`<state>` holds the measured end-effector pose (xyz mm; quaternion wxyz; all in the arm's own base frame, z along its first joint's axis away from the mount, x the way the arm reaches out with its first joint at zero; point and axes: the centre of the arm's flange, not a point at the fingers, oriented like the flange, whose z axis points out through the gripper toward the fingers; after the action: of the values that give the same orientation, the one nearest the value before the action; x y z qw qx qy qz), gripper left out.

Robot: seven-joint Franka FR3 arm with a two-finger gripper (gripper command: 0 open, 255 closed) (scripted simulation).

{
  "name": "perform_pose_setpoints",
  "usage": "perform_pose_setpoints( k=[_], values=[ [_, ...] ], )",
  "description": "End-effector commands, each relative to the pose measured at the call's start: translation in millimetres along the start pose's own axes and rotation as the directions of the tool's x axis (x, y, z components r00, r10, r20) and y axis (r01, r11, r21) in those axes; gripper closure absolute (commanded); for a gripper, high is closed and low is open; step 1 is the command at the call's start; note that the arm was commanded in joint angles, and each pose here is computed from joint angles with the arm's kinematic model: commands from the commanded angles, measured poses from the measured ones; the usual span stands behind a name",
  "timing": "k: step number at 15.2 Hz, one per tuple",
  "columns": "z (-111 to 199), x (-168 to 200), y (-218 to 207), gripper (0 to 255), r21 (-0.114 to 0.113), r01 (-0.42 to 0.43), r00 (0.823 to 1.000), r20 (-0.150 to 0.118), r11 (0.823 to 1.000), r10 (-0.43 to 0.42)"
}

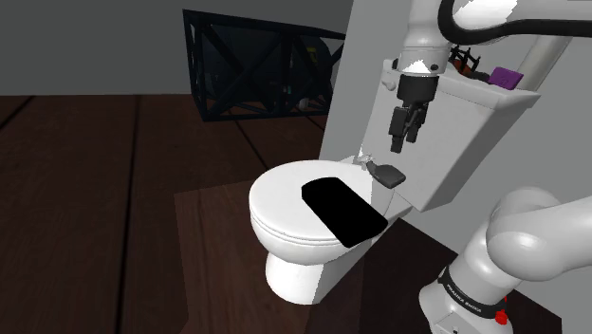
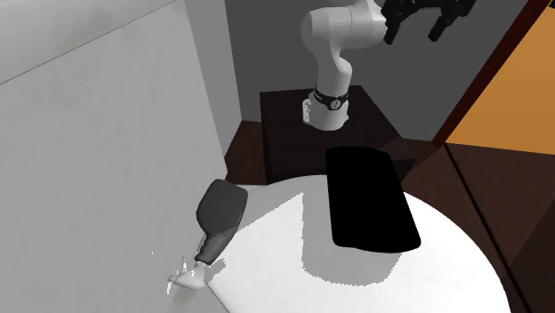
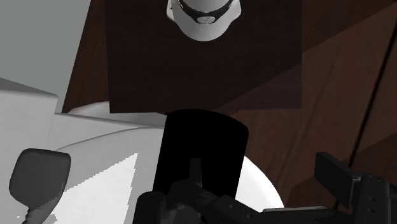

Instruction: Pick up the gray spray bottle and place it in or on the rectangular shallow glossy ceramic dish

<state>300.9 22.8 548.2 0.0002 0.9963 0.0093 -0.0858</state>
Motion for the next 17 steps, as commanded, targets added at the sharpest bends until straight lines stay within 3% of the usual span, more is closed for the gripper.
perform_pose_setpoints(
  k=[1, 17],
  values=[
    [0.0, 0.0, 0.0, 0, 0.0, 0.0, 1.0, 0.0, 1.0, 0.0],
    [117.2, 111.4, 120.3, 0, -0.134, -0.07, 0.997, 0.023, 0.989, 0.074]
  ],
)
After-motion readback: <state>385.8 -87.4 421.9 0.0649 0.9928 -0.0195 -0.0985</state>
